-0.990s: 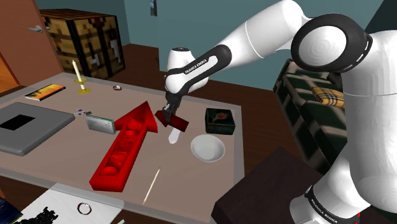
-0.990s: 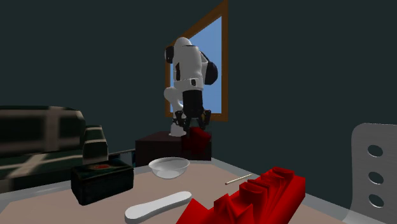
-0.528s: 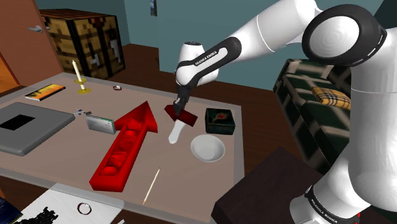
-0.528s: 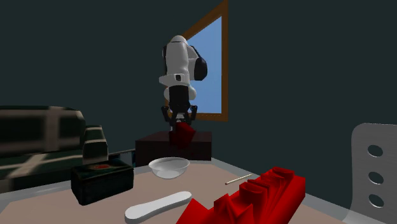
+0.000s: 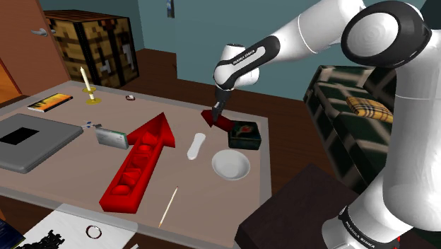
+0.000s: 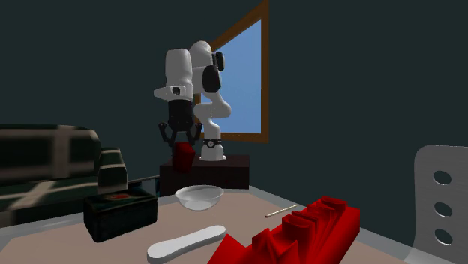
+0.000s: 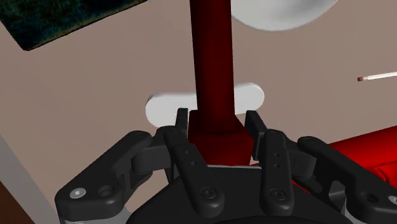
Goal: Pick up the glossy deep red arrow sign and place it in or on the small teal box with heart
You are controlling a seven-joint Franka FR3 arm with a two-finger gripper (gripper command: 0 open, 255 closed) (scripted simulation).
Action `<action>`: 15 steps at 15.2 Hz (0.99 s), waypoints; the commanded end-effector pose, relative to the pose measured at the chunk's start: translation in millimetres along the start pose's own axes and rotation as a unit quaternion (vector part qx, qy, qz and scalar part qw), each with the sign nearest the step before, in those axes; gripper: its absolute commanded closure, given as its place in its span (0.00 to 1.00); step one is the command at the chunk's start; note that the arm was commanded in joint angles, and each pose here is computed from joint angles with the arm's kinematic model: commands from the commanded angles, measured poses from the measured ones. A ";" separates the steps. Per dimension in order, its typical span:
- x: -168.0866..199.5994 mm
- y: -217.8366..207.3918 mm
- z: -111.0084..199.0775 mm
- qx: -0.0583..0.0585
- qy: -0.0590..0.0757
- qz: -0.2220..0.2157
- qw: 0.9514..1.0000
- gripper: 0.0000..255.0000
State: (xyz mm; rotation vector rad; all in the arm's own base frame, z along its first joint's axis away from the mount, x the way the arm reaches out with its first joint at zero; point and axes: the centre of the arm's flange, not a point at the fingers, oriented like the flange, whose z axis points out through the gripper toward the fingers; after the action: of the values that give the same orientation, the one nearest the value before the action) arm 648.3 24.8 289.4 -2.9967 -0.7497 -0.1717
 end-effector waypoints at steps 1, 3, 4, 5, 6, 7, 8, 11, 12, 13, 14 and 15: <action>-16.8 21.2 -5.5 0.000 0.001 -0.001 1.000 1.00; -29.9 43.8 -9.4 0.000 0.001 -0.001 1.000 1.00; -36.4 55.1 -11.3 0.000 0.001 -0.001 1.000 1.00; -43.0 66.5 -13.3 0.000 0.001 -0.001 1.000 1.00; -49.5 77.8 -15.2 0.000 0.001 -0.001 1.000 1.00; -56.0 89.1 -17.2 0.000 0.001 -0.001 1.000 1.00; -62.6 100.4 -19.1 0.000 0.001 -0.001 1.000 1.00; -82.2 134.3 -25.0 0.000 0.001 -0.001 1.000 1.00; -88.7 145.6 -26.9 0.000 0.001 -0.001 1.000 1.00; -95.3 156.9 -28.8 0.000 0.001 -0.001 1.000 1.00; -101.8 168.2 -30.8 0.000 0.001 -0.001 1.000 1.00; -111.6 185.2 -33.7 0.000 0.001 -0.001 1.000 1.00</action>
State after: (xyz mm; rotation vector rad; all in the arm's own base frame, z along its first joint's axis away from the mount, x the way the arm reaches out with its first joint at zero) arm 638.2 -176.4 305.9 -2.9962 -0.7496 -0.1728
